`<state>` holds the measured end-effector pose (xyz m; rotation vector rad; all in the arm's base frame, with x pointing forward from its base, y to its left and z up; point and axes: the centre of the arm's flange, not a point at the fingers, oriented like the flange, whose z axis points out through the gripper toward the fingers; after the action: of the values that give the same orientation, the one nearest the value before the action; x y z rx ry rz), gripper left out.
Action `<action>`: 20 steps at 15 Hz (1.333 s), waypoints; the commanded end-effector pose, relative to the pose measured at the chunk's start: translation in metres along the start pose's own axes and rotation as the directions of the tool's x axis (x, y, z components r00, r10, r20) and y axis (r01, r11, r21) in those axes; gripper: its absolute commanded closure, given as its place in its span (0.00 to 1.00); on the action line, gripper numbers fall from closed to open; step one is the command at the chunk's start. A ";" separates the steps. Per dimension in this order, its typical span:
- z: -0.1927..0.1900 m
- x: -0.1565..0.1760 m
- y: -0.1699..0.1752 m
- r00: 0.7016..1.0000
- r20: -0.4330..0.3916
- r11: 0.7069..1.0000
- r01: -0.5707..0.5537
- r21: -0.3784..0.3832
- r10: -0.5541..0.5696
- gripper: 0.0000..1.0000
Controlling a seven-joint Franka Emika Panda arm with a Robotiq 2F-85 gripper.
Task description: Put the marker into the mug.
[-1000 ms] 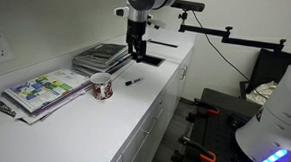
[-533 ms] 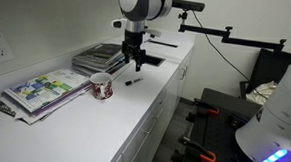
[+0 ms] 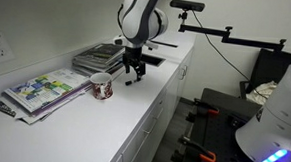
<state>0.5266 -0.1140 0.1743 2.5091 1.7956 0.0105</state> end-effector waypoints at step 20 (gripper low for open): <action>0.028 -0.020 0.049 0.997 -0.054 0.995 -0.049 0.085 0.054 0.95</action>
<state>0.5670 -0.1482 0.1317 2.5639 1.7594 0.0020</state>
